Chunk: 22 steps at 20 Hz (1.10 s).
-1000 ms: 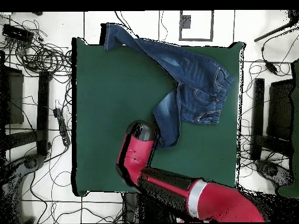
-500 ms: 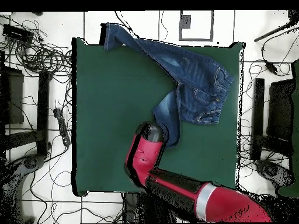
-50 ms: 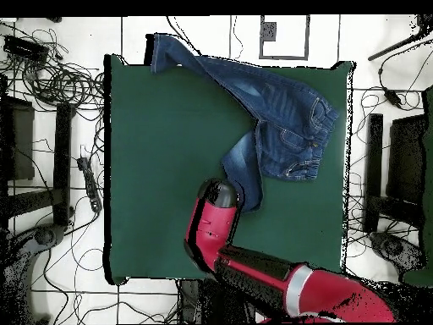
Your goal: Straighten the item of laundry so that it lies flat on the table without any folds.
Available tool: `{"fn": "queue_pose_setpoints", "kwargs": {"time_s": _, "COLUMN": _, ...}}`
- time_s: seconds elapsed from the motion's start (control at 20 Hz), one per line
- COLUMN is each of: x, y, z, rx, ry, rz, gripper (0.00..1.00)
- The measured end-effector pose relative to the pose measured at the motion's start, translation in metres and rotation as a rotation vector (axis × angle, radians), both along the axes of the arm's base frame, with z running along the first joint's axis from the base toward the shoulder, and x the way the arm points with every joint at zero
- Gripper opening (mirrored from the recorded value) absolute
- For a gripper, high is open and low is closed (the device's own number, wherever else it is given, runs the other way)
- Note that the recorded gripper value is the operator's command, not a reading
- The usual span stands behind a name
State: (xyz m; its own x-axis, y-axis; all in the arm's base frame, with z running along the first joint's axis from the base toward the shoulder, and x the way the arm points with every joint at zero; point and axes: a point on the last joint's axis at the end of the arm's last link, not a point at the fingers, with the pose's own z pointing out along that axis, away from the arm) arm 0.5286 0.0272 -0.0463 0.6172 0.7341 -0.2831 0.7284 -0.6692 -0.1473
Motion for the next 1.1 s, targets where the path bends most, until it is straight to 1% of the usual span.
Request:
{"fn": "queue_pose_setpoints", "kwargs": {"time_s": 0.55, "x": -0.001, "y": 0.007, "z": -0.002, "rx": -0.046, "ry": -0.002, "rz": 0.069, "gripper": 1.00}}
{"fn": "queue_pose_setpoints", "kwargs": {"time_s": 0.9, "x": 0.001, "y": 0.006, "z": -0.002, "rx": -0.054, "ry": -0.007, "rz": 0.073, "gripper": 1.00}}
{"fn": "queue_pose_setpoints", "kwargs": {"time_s": 0.95, "x": 0.002, "y": 0.005, "z": -0.002, "rx": -0.056, "ry": -0.009, "rz": 0.073, "gripper": 0.00}}
{"fn": "queue_pose_setpoints", "kwargs": {"time_s": 1.1, "x": 0.011, "y": -0.002, "z": -0.003, "rx": -0.059, "ry": -0.019, "rz": 0.051, "gripper": 0.00}}
